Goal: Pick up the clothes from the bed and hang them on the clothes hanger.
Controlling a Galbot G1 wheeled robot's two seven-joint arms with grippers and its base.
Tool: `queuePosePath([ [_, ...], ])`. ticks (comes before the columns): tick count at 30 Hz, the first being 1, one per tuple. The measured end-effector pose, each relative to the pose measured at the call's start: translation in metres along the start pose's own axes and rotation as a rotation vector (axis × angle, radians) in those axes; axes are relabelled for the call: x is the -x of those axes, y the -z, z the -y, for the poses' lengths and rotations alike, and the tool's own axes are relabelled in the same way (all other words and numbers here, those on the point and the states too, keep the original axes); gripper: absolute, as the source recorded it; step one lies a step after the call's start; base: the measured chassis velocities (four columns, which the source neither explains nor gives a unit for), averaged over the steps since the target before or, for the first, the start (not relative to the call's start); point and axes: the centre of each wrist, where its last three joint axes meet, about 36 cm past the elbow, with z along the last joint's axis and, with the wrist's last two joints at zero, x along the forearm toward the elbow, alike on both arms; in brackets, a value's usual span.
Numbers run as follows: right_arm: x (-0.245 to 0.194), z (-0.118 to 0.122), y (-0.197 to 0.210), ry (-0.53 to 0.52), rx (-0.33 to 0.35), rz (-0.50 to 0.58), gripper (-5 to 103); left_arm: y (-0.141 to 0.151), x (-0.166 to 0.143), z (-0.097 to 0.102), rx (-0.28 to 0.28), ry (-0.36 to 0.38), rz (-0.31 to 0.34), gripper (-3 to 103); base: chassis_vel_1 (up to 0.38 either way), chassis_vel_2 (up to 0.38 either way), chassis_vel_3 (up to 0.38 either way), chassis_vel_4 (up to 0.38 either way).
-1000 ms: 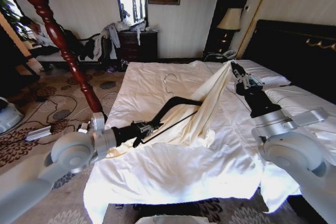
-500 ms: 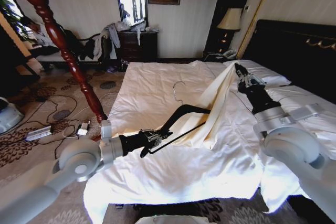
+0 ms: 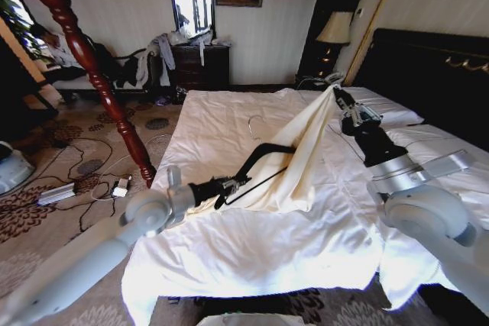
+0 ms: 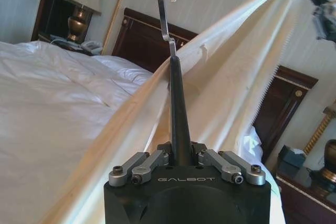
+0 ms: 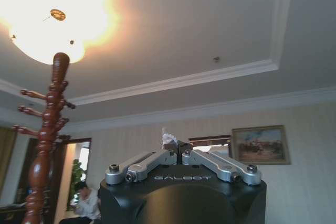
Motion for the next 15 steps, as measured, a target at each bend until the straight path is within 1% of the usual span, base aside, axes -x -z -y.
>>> queuePosePath([
  [1, -0.001, -0.003, -0.001, 0.017, 0.001, -0.004, 0, 0.002, 0.011, -0.004, 0.002, -0.005, 0.002, 18, 0.0, 0.0, 0.0, 0.0],
  [2, -0.001, -0.003, -0.001, 0.017, 0.001, -0.004, 0, 0.002, 0.011, -0.004, 0.002, -0.005, 0.002, 18, 0.0, 0.0, 0.0, 0.0],
  [4, -0.002, -0.005, -0.003, 0.032, 0.0, -0.008, 0, 0.003, 0.024, -0.005, 0.001, -0.023, 0.004, 18, 0.0, 0.0, 0.0, 0.0],
  [7, -0.006, -0.008, -0.01, 0.061, -0.001, -0.024, 0, 0.006, 0.047, 0.001, -0.003, -0.061, 0.015, 18, 0.0, 0.0, 0.0, 0.0],
  [9, -0.007, -0.008, -0.012, 0.066, 0.0, -0.03, 0, 0.007, 0.052, 0.003, -0.005, -0.072, 0.018, 18, 0.0, 0.0, 0.0, 0.0],
  [10, -0.01, -0.01, -0.016, 0.074, 0.001, -0.041, 0, 0.009, 0.064, 0.007, -0.007, -0.092, 0.026, 18, 0.0, 0.0, 0.0, 0.0],
  [15, -0.017, -0.014, -0.024, 0.091, 0.009, -0.064, 0, 0.014, 0.084, 0.012, 0.0, -0.111, 0.041, 18, 0.0, 0.0, 0.0, 0.0],
])
